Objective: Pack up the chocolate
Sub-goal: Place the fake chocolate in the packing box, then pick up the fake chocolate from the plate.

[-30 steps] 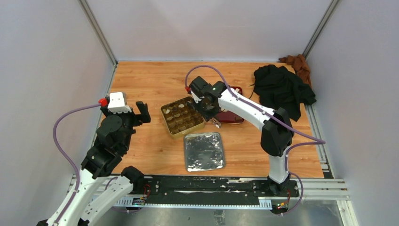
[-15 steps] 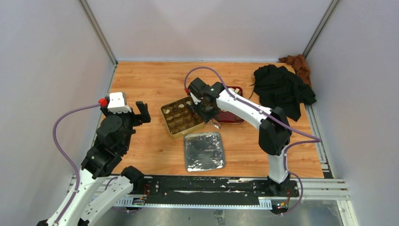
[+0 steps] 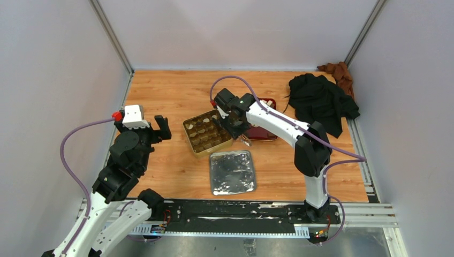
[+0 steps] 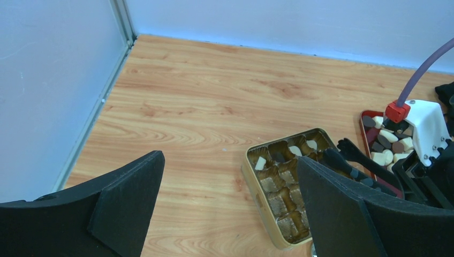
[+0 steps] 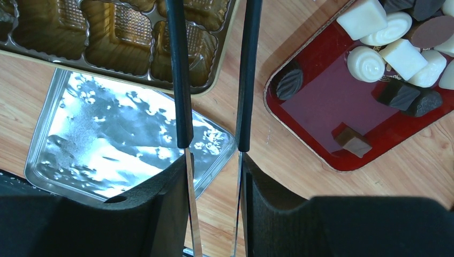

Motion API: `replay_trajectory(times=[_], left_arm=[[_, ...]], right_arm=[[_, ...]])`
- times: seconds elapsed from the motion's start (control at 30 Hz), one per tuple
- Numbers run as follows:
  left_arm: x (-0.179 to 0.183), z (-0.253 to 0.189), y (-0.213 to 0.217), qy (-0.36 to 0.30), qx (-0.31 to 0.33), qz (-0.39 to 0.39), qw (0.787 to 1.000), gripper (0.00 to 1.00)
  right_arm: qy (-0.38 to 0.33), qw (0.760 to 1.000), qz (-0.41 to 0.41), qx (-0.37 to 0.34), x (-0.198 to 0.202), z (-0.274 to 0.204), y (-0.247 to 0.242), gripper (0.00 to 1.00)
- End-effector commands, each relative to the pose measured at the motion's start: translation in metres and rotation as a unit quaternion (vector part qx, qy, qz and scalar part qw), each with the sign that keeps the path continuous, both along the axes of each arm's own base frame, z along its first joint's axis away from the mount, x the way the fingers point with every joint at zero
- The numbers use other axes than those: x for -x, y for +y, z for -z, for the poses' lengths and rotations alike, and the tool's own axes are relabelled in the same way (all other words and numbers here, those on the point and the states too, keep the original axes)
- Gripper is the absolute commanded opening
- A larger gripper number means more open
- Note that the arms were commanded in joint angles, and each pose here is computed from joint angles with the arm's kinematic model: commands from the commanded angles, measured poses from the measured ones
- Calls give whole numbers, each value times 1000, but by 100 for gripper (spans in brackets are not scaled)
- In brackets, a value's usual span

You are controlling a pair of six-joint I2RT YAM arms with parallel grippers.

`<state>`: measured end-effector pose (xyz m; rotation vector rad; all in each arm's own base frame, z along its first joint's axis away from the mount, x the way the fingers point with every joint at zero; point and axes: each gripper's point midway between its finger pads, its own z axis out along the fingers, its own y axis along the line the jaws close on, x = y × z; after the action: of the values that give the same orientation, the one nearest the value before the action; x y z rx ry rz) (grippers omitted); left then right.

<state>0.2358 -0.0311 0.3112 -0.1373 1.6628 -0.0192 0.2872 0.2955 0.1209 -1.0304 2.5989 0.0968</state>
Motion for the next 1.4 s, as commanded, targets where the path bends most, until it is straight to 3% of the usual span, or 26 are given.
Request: replay_trajectory(times=[0.0,0.5,1.37], left_arm=[[-1,-2,0,-9,5,-1,1000,100],[-1,-2,0,-8,5,-1,1000,100],[-1,-1,0,-7,4,-1,1000,100]], right_arm=[[-23,1000,-2,9,2,-14,-8,40],[-45,998,43,33,11,-28,-63,38],[0,986,143,81,25,7,-171,37]])
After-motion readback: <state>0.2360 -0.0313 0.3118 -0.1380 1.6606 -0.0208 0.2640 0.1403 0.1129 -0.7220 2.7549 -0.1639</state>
